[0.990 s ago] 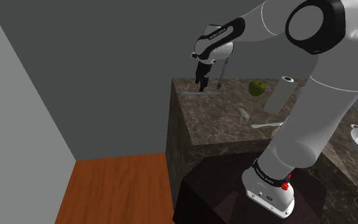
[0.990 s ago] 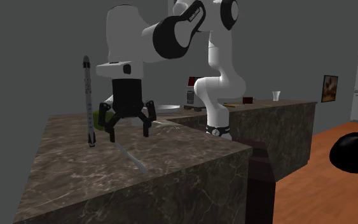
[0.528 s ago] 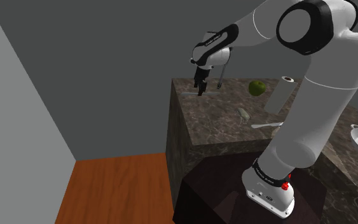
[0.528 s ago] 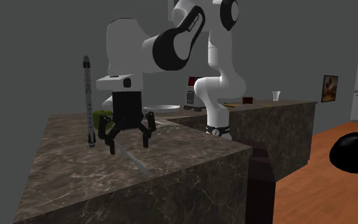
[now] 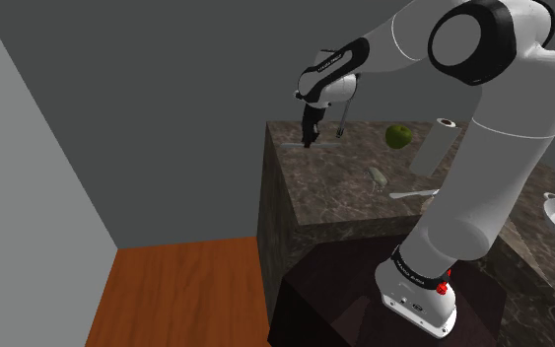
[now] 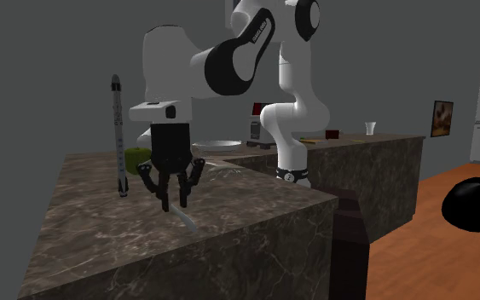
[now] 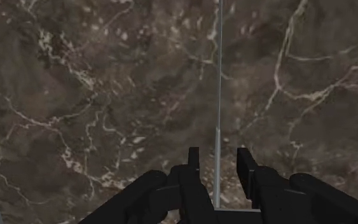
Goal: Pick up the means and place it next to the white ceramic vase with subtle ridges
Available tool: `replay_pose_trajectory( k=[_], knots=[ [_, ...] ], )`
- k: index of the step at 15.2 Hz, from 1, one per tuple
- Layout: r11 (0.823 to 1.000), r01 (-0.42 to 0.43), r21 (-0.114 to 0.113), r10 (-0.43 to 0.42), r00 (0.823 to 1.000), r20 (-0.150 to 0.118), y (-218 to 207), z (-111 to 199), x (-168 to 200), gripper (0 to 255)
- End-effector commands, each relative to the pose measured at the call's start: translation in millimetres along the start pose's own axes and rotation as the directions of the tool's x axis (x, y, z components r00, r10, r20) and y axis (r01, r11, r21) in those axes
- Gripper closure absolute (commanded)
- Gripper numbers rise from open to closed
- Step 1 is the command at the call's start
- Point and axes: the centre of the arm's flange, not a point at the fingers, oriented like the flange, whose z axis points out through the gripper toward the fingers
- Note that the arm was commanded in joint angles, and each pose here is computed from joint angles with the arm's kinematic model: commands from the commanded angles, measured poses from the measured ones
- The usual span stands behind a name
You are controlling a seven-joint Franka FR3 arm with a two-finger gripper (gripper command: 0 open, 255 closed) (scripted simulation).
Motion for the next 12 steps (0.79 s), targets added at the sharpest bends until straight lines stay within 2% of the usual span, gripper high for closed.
replay_pose_trajectory(
  k=[1,8,12],
  knots=[
    [1.0,0.0,0.0,0.0,1.0,0.0,0.0,0.0,0.0,255],
    [1.0,0.0,0.0,0.0,1.0,0.0,0.0,0.0,0.0,255],
    [1.0,0.0,0.0,0.0,1.0,0.0,0.1,-21.0,1.1,255]
  ],
)
